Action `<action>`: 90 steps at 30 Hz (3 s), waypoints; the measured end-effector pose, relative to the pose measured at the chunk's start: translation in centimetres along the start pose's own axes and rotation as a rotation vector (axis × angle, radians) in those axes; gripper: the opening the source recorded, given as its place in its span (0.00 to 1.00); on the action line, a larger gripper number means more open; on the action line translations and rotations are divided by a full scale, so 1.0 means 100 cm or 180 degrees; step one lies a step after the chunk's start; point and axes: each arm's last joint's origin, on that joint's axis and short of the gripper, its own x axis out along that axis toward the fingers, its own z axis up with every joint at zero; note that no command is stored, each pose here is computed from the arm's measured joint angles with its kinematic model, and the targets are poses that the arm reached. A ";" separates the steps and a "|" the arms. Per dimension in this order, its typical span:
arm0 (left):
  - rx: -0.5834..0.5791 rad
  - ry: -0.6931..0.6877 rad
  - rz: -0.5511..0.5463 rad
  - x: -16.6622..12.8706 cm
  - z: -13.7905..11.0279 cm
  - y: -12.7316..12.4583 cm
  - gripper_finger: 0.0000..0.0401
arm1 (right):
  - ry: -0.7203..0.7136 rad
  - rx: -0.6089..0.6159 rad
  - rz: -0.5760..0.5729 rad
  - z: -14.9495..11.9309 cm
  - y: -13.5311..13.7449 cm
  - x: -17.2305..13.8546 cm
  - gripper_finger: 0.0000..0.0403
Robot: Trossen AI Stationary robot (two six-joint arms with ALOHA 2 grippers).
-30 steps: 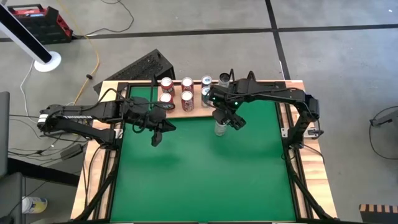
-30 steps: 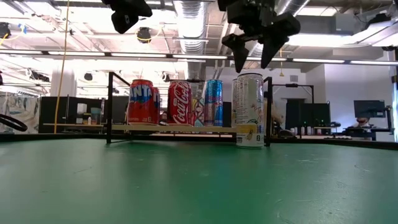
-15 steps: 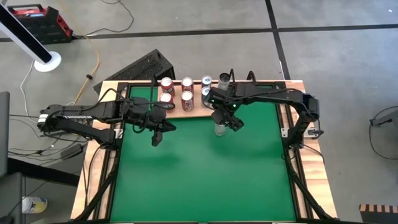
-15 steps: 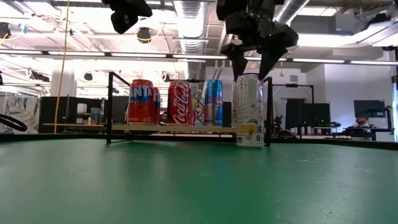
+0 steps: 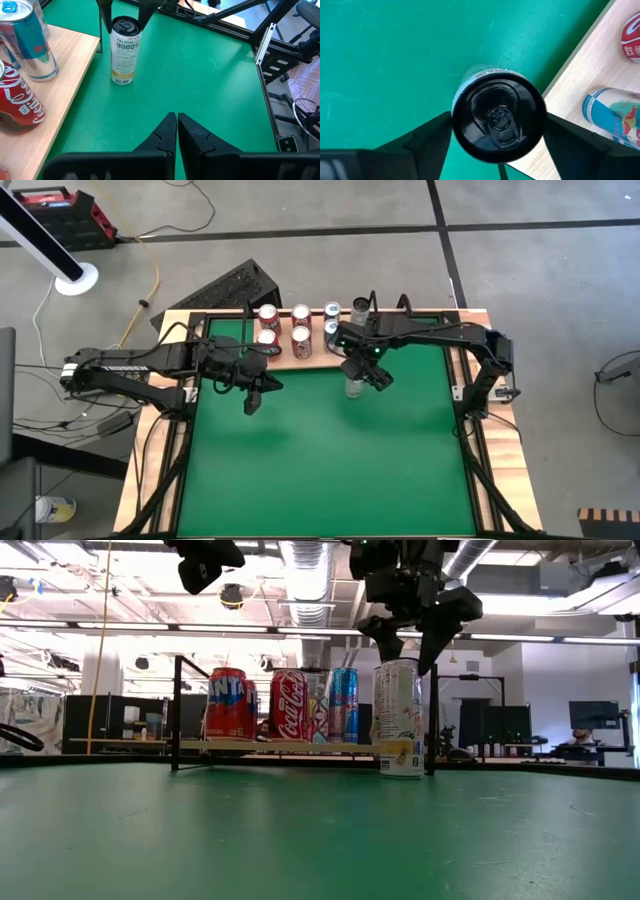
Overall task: Place canned beverage on shelf
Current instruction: Put the white and yellow soda can, aligned with the other blue soda can on the shelf
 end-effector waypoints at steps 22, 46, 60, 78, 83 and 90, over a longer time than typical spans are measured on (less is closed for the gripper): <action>0.0177 0.0002 -0.0002 0.000 0.000 0.000 0.00 | 0.0211 0.3257 -0.0112 0.013 0.017 -0.003 0.69; 0.0442 0.0009 -0.0038 0.000 0.000 0.000 0.00 | -0.0019 0.3596 -0.0202 0.028 0.022 -0.002 0.81; 0.0495 0.0012 -0.0040 0.000 0.000 0.000 0.00 | 0.0018 0.3033 -0.0178 0.027 0.023 -0.002 0.84; 0.0483 0.0014 -0.0040 0.000 0.000 0.000 0.00 | -0.0058 0.2808 -0.0053 0.029 0.023 -0.002 0.84; 0.0483 0.0014 -0.0039 0.000 0.000 0.000 0.00 | -0.0118 0.2622 0.0107 0.030 0.024 -0.002 0.84; 0.0487 0.0013 -0.0038 0.000 0.000 0.000 0.00 | -0.0122 0.1972 -0.0013 0.035 0.027 -0.002 0.84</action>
